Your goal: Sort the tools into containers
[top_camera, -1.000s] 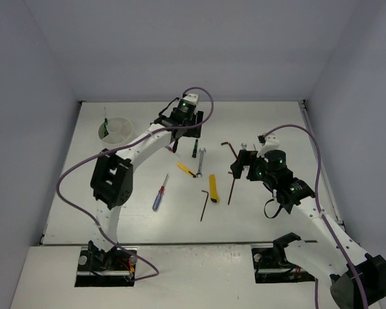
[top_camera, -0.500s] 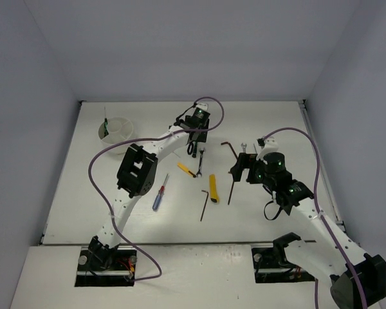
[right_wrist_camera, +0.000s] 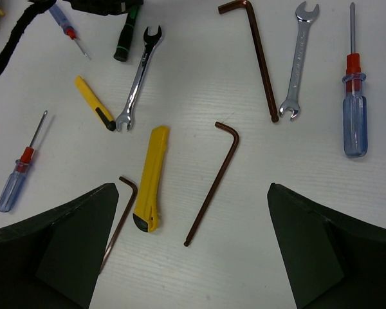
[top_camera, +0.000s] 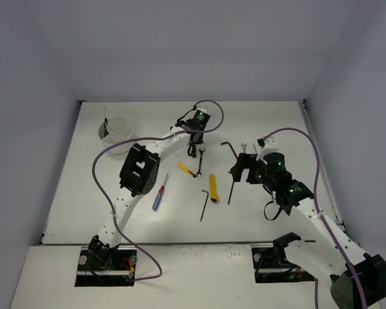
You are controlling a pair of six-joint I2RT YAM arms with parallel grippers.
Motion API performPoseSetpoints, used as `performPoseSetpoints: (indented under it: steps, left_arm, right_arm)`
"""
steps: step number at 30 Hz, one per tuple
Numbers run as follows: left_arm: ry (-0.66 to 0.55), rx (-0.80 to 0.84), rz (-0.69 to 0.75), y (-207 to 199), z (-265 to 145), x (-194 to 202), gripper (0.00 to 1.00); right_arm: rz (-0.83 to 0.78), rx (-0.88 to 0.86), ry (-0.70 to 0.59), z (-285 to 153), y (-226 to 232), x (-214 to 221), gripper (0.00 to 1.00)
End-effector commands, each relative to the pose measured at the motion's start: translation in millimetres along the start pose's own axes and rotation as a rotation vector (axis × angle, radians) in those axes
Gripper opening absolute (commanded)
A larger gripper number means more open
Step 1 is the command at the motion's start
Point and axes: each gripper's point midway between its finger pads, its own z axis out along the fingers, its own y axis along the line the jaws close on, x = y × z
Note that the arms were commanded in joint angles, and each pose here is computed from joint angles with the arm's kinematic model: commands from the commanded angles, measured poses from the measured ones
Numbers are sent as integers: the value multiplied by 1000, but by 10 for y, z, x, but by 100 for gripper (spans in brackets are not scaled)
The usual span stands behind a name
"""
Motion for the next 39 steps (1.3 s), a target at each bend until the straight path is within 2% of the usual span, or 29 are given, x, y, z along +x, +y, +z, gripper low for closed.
performPoseSetpoints:
  steps: [1, 8, 14, 19, 26, 34, 39]
  left_arm:
    - [-70, 18, -12, -40, -249, -322, 1]
    - [-144, 22, -15, 84, -518, -599, 0]
    - [-351, 59, -49, 287, -1191, -1171, 0]
    - [-490, 19, -100, 878, -1723, -1405, 0]
    - [-673, -74, -184, 1995, -2274, -1626, 0]
    - [-726, -203, -207, 3068, -2388, -1505, 0]
    - [-726, -258, -202, 3459, -2268, -1378, 0]
  right_arm:
    - [4, -32, -46, -8, 78, -98, 100]
    - [4, -33, -50, -15, 84, -113, 100]
    - [2, -39, -60, -33, 100, -149, 100]
    - [-1, -44, -64, -39, 113, -169, 100]
    - [-2, -58, -63, -43, 146, -189, 100]
    - [-6, -54, -54, -22, 138, -173, 100]
    - [-9, -53, -54, -19, 135, -174, 100]
